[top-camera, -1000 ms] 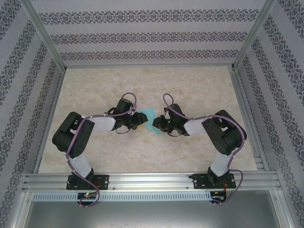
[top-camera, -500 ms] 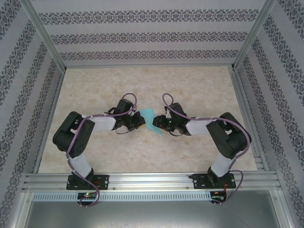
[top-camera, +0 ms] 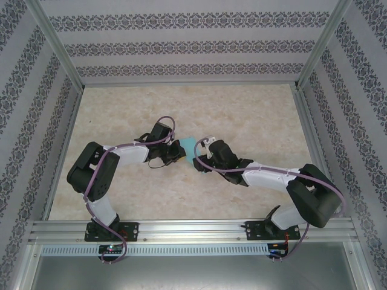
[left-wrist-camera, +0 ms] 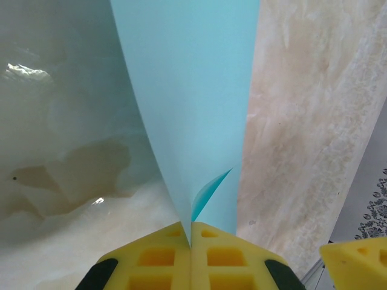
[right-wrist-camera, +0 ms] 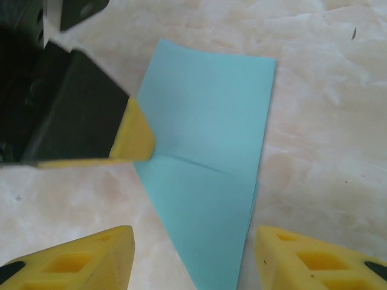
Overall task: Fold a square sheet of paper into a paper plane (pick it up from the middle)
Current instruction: Fold the wing for the fifth time at the center of the table.
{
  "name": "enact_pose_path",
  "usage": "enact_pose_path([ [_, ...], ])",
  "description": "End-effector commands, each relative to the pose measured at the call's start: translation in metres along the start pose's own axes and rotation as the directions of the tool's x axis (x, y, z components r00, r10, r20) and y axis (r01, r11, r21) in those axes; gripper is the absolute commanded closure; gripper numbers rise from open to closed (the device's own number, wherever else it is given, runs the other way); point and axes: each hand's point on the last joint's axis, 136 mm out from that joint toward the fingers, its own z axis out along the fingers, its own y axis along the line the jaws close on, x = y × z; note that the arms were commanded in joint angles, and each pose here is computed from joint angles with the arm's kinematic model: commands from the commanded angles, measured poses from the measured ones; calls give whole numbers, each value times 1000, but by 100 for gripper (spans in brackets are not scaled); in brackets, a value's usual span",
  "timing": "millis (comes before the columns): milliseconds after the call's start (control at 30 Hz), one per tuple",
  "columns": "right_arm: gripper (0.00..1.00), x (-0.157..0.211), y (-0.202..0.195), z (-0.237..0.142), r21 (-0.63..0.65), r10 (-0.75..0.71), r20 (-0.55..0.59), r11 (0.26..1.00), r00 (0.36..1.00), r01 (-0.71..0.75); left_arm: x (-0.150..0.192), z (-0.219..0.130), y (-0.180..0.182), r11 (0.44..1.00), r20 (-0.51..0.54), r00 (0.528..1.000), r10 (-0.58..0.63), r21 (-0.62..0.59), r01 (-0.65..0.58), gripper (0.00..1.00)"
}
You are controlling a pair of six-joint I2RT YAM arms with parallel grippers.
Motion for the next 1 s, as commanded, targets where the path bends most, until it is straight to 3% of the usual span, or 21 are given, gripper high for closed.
enact_pose_path([
  [0,46,3,-6,6,71,-156,0,985,988,155,2,-9,-14,1000,1,1000,-4,2,4,99],
  [300,52,14,18,34,24,-316,29,949,948,315,3,-10,-12,1000,-7,1000,-9,-22,9,99],
  [667,57,24,24,55,10,-398,13,917,917,398,2,-12,-14,1000,-10,1000,-7,-29,7,99],
  [967,60,15,24,60,56,-436,70,900,897,433,4,-13,-12,999,-17,1000,-12,-37,11,98],
])
